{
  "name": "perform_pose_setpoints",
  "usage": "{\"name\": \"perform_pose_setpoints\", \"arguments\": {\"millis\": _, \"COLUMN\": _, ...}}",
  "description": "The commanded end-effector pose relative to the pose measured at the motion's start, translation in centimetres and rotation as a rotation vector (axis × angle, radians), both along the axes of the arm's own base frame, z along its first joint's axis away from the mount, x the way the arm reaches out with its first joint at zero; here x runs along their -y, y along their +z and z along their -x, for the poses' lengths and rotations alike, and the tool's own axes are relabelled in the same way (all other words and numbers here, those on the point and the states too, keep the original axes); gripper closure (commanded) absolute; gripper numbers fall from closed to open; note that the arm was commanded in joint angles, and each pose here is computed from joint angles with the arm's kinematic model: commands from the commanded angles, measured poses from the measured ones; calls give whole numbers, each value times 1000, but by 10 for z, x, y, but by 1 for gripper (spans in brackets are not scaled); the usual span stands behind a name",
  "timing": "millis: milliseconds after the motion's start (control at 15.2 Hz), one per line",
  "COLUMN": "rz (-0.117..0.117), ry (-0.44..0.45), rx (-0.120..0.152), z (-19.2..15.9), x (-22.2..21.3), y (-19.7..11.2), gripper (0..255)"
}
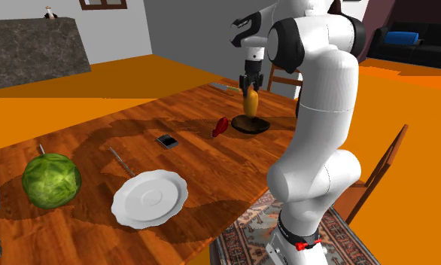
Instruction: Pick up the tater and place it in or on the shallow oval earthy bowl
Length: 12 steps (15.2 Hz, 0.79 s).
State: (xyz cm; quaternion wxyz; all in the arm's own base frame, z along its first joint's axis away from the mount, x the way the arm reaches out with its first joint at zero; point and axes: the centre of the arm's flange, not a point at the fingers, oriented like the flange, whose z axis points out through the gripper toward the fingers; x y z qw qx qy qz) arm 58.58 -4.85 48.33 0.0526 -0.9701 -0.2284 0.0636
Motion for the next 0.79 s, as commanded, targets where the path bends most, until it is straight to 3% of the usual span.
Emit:
{"name": "perform_pose_setpoints", "arguments": {"millis": 0, "rz": 0, "ry": 0, "rx": 1, "z": 0, "x": 0, "y": -10, "gripper": 255}}
{"name": "perform_pose_setpoints", "arguments": {"millis": 396, "rz": 0, "ry": 0, "rx": 1, "z": 0, "x": 0, "y": -46, "gripper": 255}}
{"name": "perform_pose_setpoints", "arguments": {"millis": 726, "rz": 0, "ry": 0, "rx": 1, "z": 0, "x": 0, "y": -46, "gripper": 255}}
